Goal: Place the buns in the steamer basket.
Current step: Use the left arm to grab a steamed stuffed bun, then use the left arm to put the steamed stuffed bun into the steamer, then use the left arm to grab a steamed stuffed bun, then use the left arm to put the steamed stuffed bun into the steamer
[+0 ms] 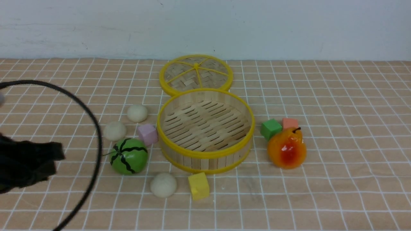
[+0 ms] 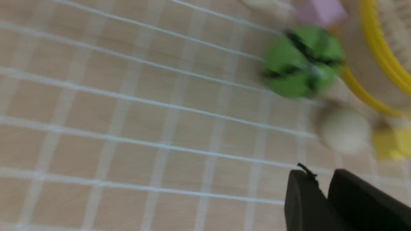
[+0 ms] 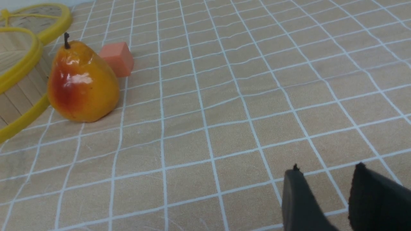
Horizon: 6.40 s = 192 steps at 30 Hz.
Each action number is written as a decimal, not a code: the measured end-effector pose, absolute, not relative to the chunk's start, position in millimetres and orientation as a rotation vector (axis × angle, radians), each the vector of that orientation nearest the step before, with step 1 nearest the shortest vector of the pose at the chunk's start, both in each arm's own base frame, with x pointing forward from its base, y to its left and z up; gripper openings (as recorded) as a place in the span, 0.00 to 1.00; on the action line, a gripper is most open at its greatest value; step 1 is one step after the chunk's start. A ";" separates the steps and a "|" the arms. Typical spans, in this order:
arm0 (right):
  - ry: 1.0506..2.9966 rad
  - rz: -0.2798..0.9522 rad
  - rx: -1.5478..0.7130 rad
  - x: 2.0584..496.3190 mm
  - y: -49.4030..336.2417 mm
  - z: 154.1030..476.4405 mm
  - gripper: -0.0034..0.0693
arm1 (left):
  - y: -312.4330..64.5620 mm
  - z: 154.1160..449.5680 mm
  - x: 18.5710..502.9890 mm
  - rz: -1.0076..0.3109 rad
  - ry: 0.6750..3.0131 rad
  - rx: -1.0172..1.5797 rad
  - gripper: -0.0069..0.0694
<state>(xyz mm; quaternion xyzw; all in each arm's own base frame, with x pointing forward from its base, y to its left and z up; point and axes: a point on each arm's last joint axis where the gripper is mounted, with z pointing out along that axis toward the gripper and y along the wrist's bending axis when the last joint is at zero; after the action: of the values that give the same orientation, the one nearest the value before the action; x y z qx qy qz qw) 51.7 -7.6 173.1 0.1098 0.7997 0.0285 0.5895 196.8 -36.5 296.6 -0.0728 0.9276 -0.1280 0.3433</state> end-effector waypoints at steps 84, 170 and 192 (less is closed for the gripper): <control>1.862 0.066 0.256 51.7 -7.6 173.1 0.38 | -230.6 325.5 391.6 -0.367 2.670 0.351 0.07; 1.862 0.066 0.256 51.7 -7.6 173.1 0.38 | -65.5 205.8 478.3 0.014 2.818 -0.089 0.40; 1.861 0.067 0.255 51.8 -7.6 173.2 0.38 | -111.5 288.3 460.7 -0.042 2.695 0.021 0.07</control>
<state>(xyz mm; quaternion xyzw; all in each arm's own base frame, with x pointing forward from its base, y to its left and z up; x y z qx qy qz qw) 51.8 -7.6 173.2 0.1097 0.7995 0.0286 0.5898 460.7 -111.5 288.3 0.0075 0.9751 -0.0153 0.2212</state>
